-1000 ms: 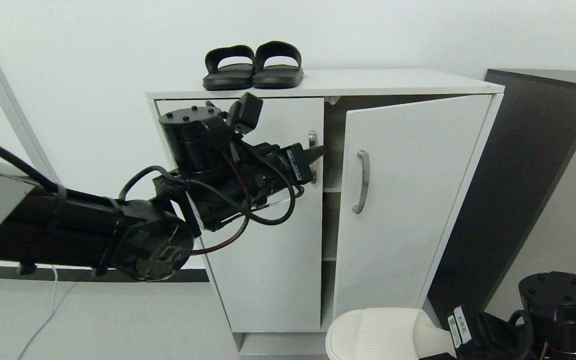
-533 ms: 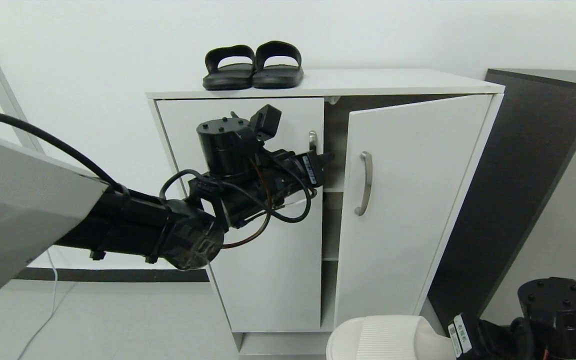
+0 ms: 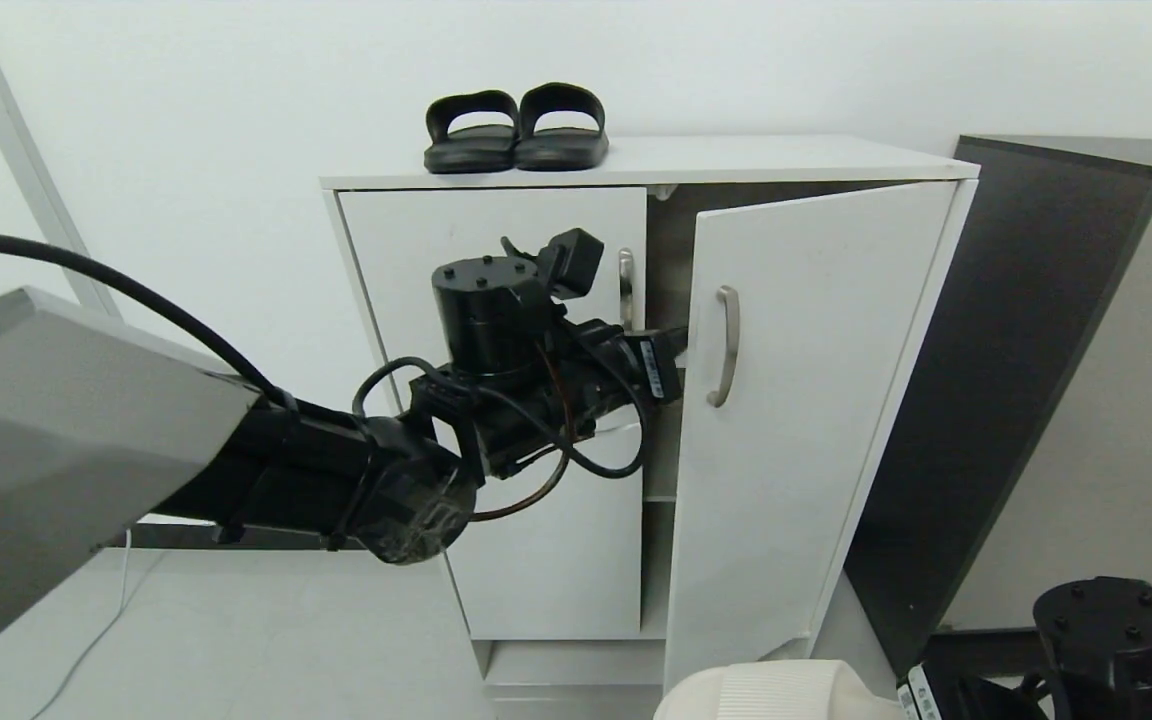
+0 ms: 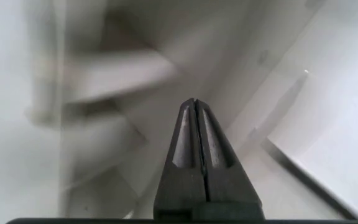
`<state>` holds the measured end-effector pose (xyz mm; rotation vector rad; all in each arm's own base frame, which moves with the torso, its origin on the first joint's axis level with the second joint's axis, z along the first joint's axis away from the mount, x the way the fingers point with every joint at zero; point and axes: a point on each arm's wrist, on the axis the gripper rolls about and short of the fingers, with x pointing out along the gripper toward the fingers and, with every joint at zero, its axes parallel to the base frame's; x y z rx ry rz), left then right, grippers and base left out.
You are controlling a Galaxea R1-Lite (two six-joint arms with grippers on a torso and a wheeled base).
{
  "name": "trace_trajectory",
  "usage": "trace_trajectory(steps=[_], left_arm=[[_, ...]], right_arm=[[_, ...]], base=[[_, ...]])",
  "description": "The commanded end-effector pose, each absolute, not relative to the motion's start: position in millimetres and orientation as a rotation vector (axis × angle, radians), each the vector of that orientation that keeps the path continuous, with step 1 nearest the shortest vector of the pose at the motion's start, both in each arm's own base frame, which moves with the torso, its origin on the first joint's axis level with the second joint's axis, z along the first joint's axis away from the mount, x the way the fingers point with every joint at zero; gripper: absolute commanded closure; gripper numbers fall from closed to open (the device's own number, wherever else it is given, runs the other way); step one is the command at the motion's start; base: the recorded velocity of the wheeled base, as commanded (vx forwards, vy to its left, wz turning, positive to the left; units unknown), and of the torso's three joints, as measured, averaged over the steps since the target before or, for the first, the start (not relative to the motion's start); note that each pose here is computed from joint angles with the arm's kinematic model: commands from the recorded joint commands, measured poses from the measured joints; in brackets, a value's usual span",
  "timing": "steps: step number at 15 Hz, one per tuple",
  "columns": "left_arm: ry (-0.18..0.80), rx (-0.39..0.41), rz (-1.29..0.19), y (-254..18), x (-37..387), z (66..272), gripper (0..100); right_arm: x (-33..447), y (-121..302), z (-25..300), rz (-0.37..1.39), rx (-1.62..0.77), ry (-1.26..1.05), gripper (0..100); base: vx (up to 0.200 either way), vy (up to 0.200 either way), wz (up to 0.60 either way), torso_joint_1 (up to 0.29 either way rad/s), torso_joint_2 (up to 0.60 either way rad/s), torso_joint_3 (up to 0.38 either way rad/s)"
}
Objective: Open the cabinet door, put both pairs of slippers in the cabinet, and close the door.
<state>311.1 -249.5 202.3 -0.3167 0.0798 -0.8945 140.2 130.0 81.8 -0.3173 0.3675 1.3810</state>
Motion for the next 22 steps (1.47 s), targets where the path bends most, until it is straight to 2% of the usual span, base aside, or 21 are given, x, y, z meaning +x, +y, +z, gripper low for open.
trace_trajectory(steps=[1, 4, 9, 12, 15, 17, 19, 20, 22], left_arm=[[0.084, -0.291, -0.971, -267, 284, 205, 100], [0.035, -0.305, -0.999, -270, 277, 211, 100], [0.024, -0.314, -0.957, -258, 288, 211, 100], [-0.007, -0.32, -0.893, -241, 286, 222, 100], [-0.051, -0.325, -0.756, -177, 256, 244, 100], [-0.049, -0.316, -0.623, -123, 219, 249, 100], [-0.068, -0.322, -0.458, -82, 175, 254, 100], [-0.06, -0.319, -0.342, -55, 140, 253, 100], [-0.025, -0.301, -0.192, -24, 77, 244, 100]], right_arm=[[139, 130, 82, 1.393, -0.315, 0.362, 100], [137, 129, 83, 1.406, -0.311, 0.36, 100], [137, 129, 82, 1.408, -0.312, 0.361, 100], [137, 129, 81, 1.41, -0.311, 0.371, 100], [140, 129, 82, 1.397, -0.31, 0.36, 100], [148, 129, 79, 1.356, -0.305, 0.379, 100], [166, 130, 76, 1.285, -0.299, 0.379, 100], [171, 132, 76, 1.255, -0.288, 0.354, 100], [175, 134, 82, 1.19, -0.236, 0.335, 100]], base=[[-0.2, 0.0, 0.0, 0.002, 0.0, 0.002], [-0.2, 0.0, 0.0, 0.001, 0.0, 0.004], [0.0, 0.0, 0.0, 0.0, 0.0, 0.0], [0.0, 0.0, 0.0, 0.0, 0.0, 0.0], [0.0, 0.0, 0.0, 0.0, 0.0, 0.0], [0.0, 0.0, 0.0, 0.0, 0.0, 0.0], [0.0, 0.0, 0.0, 0.0, 0.0, 0.0], [0.0, 0.0, 0.0, 0.0, 0.0, 0.0], [0.0, 0.0, 0.0, 0.0, 0.0, 0.0]])
